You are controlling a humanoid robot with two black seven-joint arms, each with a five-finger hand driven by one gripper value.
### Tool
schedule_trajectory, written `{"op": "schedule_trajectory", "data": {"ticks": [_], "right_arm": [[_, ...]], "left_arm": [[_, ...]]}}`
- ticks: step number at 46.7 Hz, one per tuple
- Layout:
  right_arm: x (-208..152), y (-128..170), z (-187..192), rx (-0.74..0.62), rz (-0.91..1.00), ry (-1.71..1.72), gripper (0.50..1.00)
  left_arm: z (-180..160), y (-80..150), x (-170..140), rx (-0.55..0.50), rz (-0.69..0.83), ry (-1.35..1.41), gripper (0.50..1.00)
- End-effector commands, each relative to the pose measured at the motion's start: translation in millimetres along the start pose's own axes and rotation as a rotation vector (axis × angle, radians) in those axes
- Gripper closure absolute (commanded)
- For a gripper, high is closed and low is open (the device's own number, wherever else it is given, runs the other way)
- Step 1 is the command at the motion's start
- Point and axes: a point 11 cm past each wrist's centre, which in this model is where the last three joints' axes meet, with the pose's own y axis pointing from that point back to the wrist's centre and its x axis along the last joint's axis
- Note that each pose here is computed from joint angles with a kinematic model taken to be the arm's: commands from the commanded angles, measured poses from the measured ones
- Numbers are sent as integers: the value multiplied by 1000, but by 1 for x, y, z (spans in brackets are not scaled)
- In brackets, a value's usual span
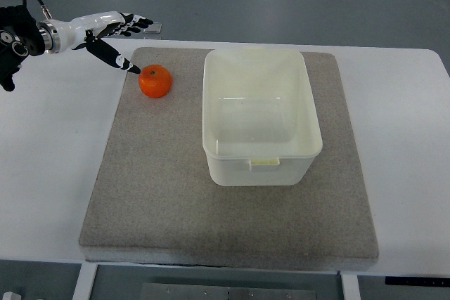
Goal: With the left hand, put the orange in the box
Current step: 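Reach the left hand forward and down to the orange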
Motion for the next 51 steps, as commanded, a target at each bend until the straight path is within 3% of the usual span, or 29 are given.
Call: {"op": "schedule_trajectory", "data": {"ticks": [1, 51], "right_arm": [[0, 0, 0, 0, 0, 0, 568], [0, 0, 0, 0, 0, 0, 568]], "left_arm": [[-3, -1, -5, 33, -28, -66, 519], [12, -42, -48, 85, -84, -422, 568]]}}
